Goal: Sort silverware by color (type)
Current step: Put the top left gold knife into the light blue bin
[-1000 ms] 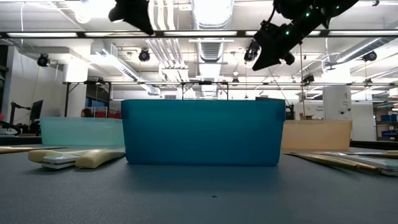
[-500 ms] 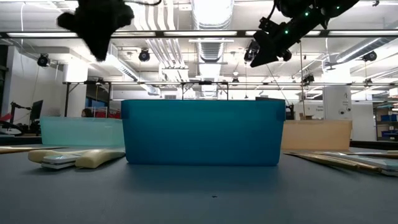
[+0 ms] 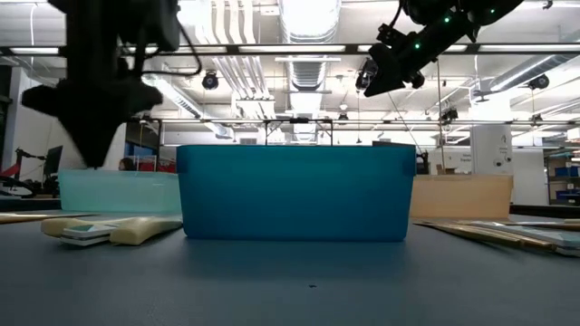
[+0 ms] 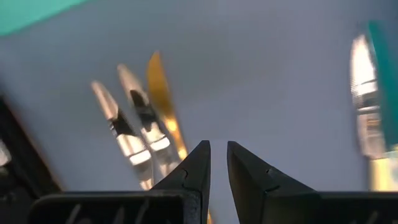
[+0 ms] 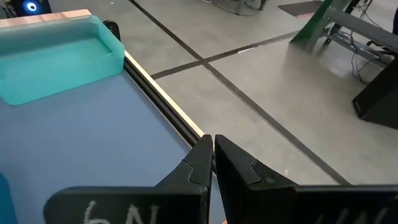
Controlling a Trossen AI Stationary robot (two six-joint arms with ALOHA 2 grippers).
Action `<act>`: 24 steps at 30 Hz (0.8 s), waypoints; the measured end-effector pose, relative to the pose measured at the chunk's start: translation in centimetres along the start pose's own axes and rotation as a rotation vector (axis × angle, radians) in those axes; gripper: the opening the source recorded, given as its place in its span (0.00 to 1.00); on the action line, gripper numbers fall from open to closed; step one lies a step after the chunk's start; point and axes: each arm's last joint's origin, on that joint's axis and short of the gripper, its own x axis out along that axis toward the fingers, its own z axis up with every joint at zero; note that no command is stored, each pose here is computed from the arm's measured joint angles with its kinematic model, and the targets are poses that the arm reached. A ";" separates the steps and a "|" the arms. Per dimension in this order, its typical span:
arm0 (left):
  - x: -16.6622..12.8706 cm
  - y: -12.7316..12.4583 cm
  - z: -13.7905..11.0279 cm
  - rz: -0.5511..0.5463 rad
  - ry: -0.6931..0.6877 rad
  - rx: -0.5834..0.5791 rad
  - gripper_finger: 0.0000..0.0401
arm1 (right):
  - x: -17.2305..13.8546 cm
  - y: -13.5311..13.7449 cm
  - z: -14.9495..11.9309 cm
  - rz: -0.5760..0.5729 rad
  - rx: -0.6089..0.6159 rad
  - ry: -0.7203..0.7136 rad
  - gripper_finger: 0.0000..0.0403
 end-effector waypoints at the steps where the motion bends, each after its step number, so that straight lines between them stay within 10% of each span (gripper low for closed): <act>1: 0.3 0.1 -0.2 0.006 0.007 -0.003 0.09 | 0.0 0.0 0.0 0.000 0.002 0.000 0.02; 24: 4.0 1.6 -2.5 0.028 0.117 -0.004 0.10 | 0.2 0.1 -0.7 0.001 0.024 0.021 0.02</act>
